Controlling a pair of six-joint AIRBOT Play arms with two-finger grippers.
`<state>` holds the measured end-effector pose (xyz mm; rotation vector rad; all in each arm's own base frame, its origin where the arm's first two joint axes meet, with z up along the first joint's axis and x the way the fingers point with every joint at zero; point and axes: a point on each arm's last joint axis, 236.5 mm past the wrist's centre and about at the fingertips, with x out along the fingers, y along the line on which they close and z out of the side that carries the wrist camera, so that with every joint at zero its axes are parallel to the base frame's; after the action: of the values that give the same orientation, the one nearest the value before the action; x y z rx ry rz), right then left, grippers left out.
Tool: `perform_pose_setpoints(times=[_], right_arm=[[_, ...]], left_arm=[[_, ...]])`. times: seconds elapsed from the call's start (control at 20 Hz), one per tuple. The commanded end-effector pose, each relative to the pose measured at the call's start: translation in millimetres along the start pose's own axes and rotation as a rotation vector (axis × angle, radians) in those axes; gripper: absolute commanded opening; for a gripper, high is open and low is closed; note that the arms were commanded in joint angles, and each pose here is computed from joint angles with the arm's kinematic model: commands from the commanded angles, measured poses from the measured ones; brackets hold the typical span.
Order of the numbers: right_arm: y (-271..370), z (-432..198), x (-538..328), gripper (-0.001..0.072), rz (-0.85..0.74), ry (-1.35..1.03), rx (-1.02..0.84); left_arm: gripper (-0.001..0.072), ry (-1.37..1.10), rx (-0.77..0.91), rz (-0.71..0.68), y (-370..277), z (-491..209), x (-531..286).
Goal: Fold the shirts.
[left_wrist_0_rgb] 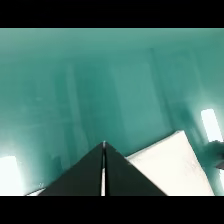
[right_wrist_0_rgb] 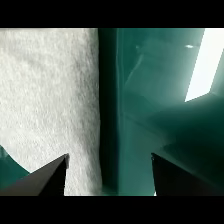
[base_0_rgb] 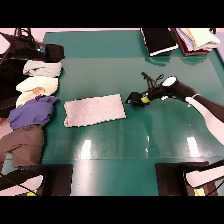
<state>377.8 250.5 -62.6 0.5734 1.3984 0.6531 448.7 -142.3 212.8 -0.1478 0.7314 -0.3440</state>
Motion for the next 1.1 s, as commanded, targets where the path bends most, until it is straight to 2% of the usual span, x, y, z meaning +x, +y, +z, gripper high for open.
perform_pose_setpoints(times=[0.0,0.05,0.1,0.15,0.35,0.4,0.5,0.65,0.85,1.05], right_arm=[[24,2,41,0.0592,0.106,0.039,0.054],[37,3,54,0.0574,0.137,0.055,0.049],[50,3,68,0.0515,0.159,0.077,0.029],[58,2,80,0.0498,0.165,0.096,0.000],[89,12,93,0.0034,0.194,0.098,-0.090],[91,24,83,0.0011,0.189,0.064,-0.105],[81,46,48,0.0011,0.137,-0.017,-0.145],[36,74,-30,0.0011,0.010,-0.163,-0.145],[-59,87,-176,0.0011,-0.182,-0.423,-0.025],[-167,44,-330,0.0011,-0.418,-0.690,0.181]], left_arm=[[0.0020,0.030,0.021,-0.029,-16,-9,12],[0.0020,0.036,0.028,-0.037,-21,-11,14],[0.0020,0.043,0.034,-0.045,-26,-13,16],[0.0020,0.045,0.041,-0.052,-30,-14,16],[0.0020,0.056,0.067,-0.082,-49,-20,18],[0.0019,0.058,0.073,-0.089,-54,-21,18],[0.0020,0.063,0.086,-0.104,-63,-24,18],[0.0019,0.072,0.106,-0.126,-77,-29,18],[0.0020,0.076,0.093,-0.152,-85,-30,17],[0.0020,0.075,0.082,-0.152,-85,-30,17]])
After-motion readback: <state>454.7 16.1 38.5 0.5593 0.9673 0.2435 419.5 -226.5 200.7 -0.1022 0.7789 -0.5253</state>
